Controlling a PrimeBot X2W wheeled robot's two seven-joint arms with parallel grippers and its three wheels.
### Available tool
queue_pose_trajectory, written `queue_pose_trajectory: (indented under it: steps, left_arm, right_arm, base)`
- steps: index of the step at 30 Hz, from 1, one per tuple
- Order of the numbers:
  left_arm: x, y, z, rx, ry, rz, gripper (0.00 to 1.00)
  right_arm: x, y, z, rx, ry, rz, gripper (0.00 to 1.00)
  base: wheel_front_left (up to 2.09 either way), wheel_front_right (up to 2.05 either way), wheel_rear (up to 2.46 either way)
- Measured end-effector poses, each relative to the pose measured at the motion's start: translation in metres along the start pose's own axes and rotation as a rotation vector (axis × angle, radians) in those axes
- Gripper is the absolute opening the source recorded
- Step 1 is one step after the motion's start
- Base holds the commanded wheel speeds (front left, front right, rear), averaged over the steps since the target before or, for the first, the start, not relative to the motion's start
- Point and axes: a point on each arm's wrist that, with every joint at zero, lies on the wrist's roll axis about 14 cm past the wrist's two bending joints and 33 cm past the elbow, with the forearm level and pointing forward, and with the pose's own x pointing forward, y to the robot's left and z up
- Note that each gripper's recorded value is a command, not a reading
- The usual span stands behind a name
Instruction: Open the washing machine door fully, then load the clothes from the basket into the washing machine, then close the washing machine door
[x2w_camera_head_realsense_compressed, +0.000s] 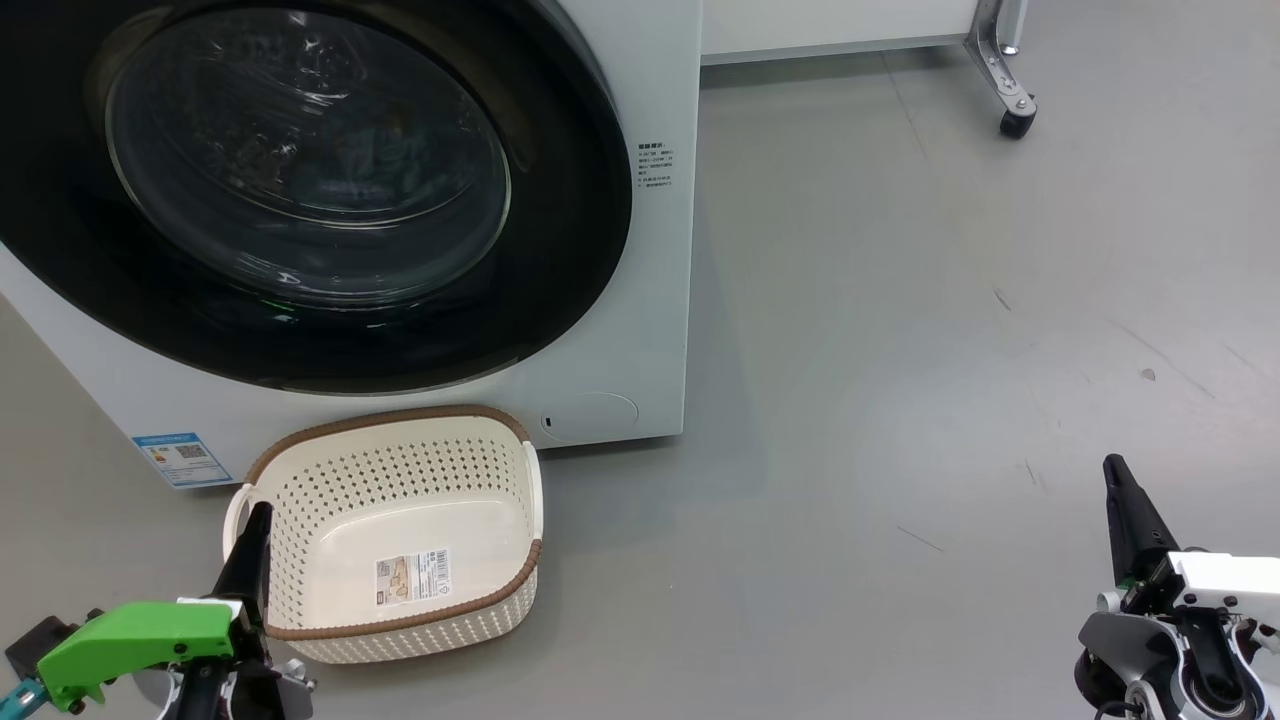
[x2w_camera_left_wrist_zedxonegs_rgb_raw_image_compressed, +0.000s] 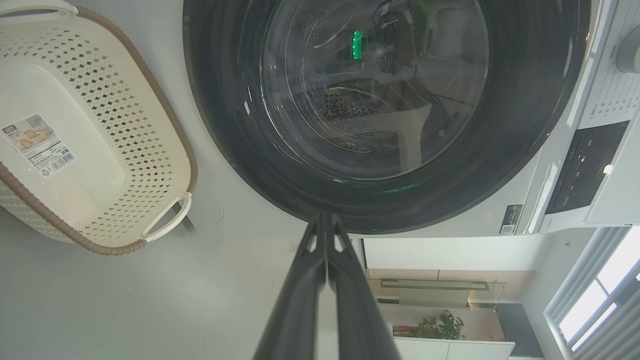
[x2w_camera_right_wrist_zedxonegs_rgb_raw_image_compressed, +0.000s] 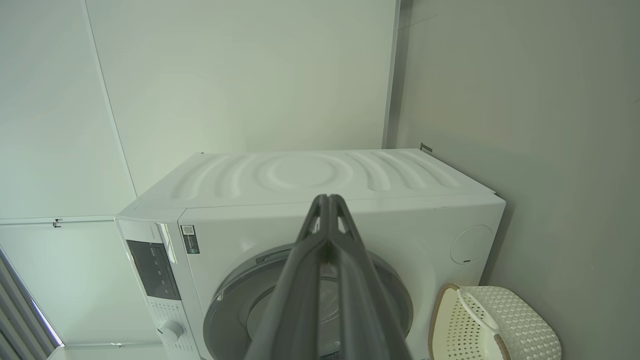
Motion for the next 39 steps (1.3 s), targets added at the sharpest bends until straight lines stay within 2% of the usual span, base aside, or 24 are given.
queue_pose_trajectory:
  steps: [39]
  left_arm:
    - [0.0000, 0.0000, 0.0007, -0.001, -0.002, 0.000, 0.00]
  right_arm:
    - [0.0000, 0.0010, 0.0003, 0.003, -0.002, 0.006, 0.00]
  base:
    - [0.00, 0.00, 0.00]
